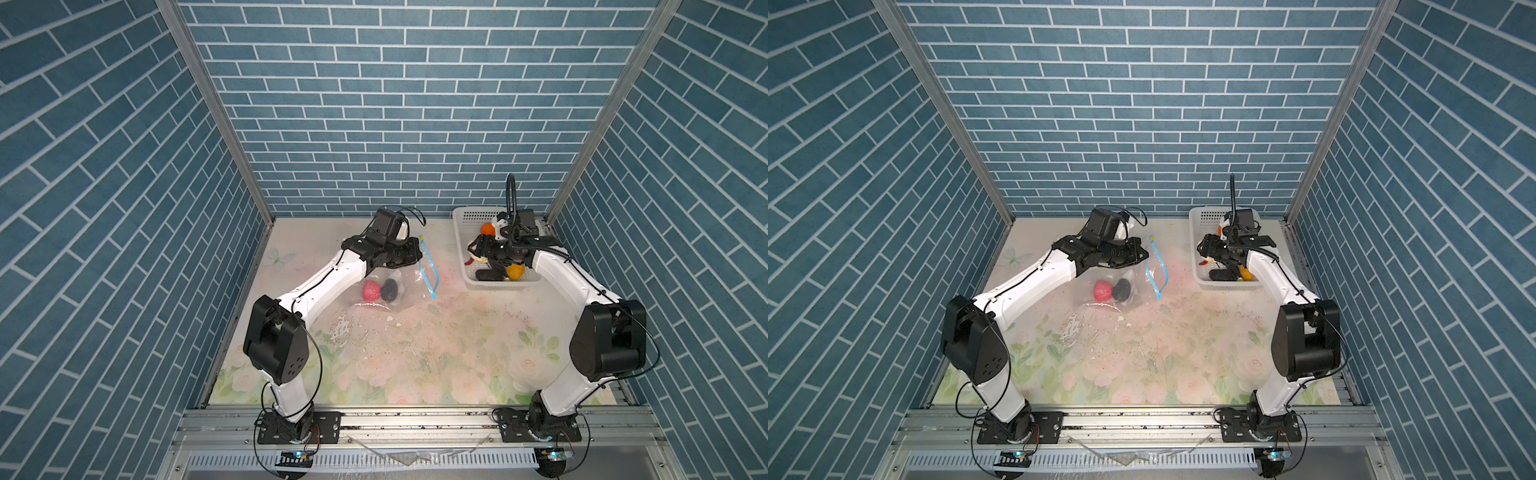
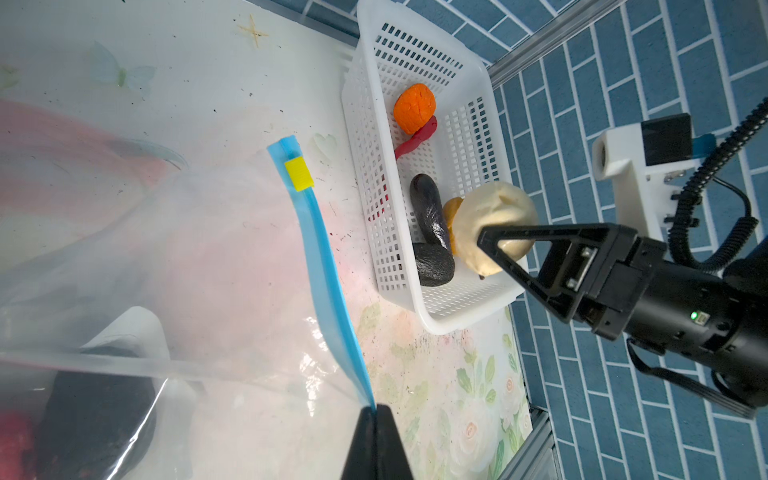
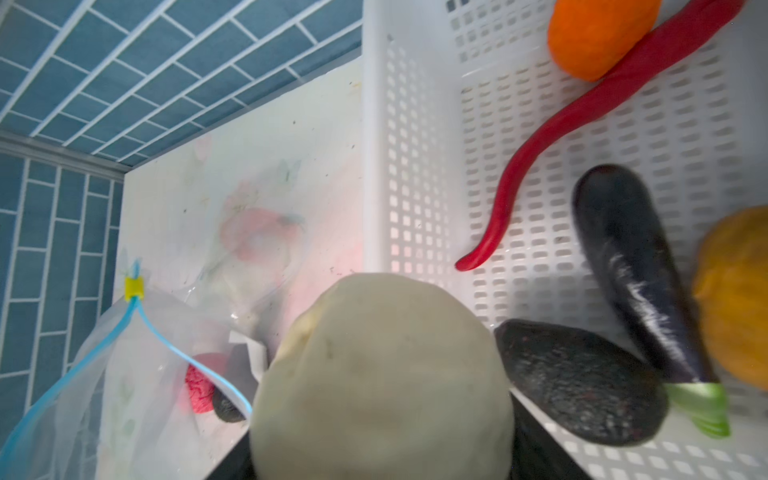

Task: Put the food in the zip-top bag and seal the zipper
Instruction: 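Lift the white pear with the right gripper and carry it over the bag mouth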

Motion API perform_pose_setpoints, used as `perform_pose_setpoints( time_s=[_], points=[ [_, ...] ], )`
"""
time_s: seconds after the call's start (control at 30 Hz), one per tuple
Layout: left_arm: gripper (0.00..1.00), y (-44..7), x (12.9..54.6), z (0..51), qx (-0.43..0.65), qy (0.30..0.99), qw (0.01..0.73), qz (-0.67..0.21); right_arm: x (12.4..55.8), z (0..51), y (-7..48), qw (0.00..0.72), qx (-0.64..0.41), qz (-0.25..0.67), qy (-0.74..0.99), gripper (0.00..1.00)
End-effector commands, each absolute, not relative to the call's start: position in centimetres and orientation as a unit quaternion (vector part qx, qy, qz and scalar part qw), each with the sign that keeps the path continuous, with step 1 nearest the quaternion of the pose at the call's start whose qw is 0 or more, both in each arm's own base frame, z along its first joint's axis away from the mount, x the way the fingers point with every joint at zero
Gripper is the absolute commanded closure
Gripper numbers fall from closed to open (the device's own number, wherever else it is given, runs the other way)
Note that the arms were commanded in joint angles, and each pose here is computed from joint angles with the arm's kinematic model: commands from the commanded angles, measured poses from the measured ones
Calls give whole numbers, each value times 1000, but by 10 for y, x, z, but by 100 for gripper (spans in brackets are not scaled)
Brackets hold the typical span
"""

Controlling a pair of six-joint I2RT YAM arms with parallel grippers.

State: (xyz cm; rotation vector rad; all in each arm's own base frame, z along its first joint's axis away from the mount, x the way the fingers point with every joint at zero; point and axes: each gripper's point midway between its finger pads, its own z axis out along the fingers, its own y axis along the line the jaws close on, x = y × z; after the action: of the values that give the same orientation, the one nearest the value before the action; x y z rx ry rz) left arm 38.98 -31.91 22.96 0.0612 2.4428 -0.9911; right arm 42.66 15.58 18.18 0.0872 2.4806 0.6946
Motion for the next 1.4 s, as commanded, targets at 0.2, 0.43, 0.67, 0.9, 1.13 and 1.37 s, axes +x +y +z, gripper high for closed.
perform_pose_setpoints(
  time_s=[0.2, 0.43, 0.67, 0.9, 1.13, 1.37],
  points=[
    [100, -319, 389, 231, 24, 895, 250, -369, 392, 191, 211, 246, -6, 340, 908, 35],
    [100, -320, 389, 230, 25, 895, 249, -369, 382, 196, 239, 240, -34, 361, 900, 35],
    [100, -321, 388, 230, 25, 895, 249, -370, 378, 197, 262, 225, -47, 382, 895, 36],
    [100, -321, 388, 230, 25, 894, 250, -370, 373, 194, 273, 215, -57, 386, 895, 37],
    [100, -322, 388, 232, 27, 893, 250, -373, 369, 192, 283, 207, -65, 389, 895, 37],
    [100, -322, 387, 232, 28, 893, 250, -373, 368, 192, 287, 205, -70, 389, 895, 37]
  ],
)
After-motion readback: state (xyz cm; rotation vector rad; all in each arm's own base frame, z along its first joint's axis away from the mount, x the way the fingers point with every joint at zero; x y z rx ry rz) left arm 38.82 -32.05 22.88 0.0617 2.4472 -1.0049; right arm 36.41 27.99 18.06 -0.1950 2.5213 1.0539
